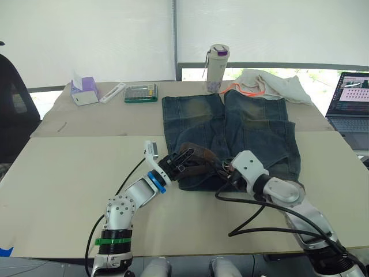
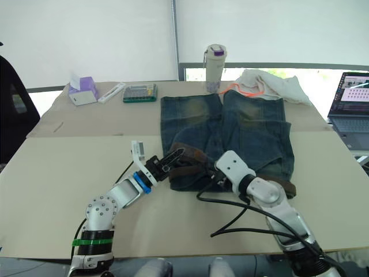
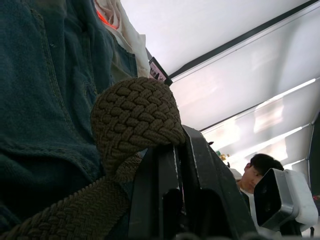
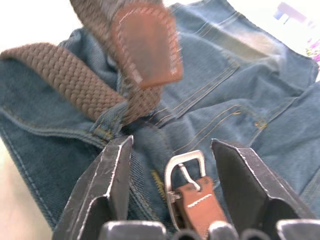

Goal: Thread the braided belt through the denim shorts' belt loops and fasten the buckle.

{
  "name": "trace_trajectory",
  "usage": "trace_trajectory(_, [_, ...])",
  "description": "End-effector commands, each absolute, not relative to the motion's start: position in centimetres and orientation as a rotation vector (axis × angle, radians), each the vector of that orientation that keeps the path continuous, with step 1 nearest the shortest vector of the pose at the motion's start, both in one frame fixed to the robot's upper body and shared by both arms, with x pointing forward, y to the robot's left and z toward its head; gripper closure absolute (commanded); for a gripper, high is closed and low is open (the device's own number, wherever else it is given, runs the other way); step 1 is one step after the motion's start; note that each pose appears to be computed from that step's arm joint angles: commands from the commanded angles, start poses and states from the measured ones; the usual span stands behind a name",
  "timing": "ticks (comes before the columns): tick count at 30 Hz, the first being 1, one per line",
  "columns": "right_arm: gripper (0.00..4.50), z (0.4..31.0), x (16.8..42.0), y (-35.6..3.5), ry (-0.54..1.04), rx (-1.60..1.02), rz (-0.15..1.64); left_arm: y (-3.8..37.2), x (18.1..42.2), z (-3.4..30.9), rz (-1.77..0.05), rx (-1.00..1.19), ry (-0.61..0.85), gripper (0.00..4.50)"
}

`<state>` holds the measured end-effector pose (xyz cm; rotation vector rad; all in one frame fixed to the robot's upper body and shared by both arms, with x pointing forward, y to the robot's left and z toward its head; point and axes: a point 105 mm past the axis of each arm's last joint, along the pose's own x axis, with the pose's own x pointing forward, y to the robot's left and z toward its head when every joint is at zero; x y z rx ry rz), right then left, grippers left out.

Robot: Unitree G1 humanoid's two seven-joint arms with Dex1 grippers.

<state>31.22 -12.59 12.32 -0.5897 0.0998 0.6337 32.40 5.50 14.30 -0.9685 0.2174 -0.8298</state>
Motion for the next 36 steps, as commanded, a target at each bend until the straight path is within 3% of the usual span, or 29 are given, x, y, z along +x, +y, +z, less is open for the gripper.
trace_trajectory(1, [1.76,13.5,31.4,-12.4,0.037,-0.665,0.599,5.5,32.1,15.6,-0.855,-0.965,0.161,4.50])
trace_trajectory(13, [1.76,15.5,33.4,-15.3,-0.005,-0.629,0.326,5.4,32.2,15.5,-0.851,-0.969,0.164,4.50])
trace_trajectory(20, [1.76,14.9,33.4,-18.1,0.076,-0.610,0.195,5.2,32.1,15.4,-0.848,-0.974,0.165,4.50])
trace_trajectory(27, [1.76,14.9,33.4,-18.9,0.120,-0.519,0.150,5.2,32.1,15.2,-0.842,-0.976,0.167,4.50])
trace_trajectory(36, [1.76,16.0,34.4,-17.1,0.092,-0.499,0.213,4.9,32.1,15.2,-0.845,-0.977,0.167,4.50])
